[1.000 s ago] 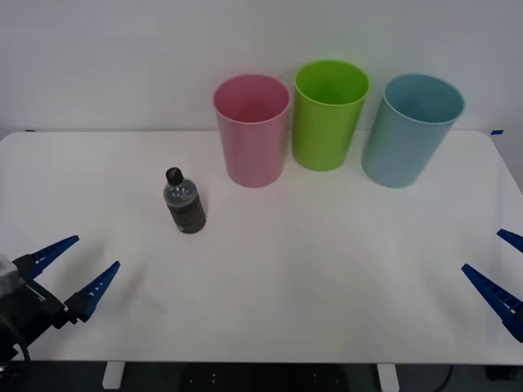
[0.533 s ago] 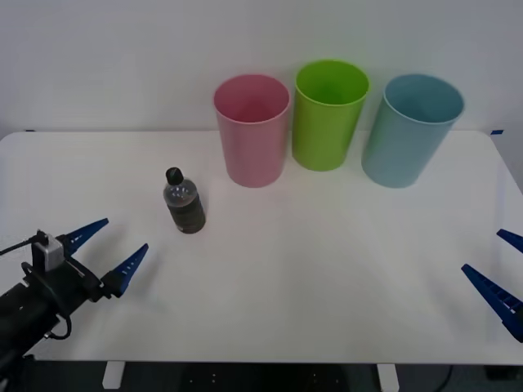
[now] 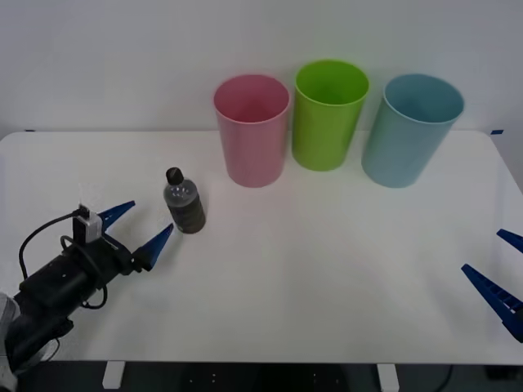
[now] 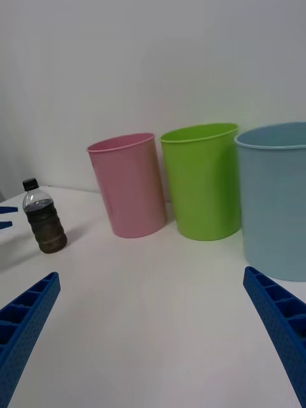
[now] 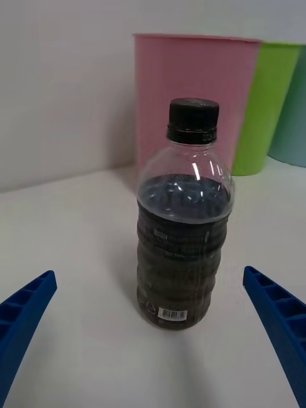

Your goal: Grasp the object on the table and drop it into the matching bin: aluminum can to the light blue bin, PET bottle to the pink bin.

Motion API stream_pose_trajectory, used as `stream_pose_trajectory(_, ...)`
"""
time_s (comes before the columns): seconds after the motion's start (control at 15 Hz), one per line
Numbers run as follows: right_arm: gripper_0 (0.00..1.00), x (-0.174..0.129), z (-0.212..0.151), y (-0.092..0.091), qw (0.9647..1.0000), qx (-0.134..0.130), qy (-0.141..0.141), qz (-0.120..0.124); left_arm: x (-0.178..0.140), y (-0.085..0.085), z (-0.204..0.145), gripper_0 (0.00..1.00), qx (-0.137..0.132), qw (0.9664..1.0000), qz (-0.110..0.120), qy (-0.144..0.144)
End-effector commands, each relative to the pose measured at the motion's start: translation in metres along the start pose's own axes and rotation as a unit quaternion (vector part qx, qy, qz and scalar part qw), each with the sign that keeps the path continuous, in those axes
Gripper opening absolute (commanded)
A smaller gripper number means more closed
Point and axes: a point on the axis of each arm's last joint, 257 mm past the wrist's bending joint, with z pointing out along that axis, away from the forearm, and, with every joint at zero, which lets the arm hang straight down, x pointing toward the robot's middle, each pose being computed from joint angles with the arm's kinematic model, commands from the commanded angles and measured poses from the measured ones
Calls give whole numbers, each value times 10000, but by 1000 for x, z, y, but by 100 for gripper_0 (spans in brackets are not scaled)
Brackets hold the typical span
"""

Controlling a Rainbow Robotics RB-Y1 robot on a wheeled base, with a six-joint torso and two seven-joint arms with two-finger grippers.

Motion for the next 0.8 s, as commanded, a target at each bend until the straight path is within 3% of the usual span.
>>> stream_pose_trajectory(0.07, 100, 0, 0, 0, 10000, 0, 0, 0, 5, 1, 22, 100, 80, 9999, 24, 114)
stream_pose_trajectory(0.8, 100, 0, 0, 0, 10000, 0, 0, 0, 1, -9, 73, 100, 261, 9994, 25, 230)
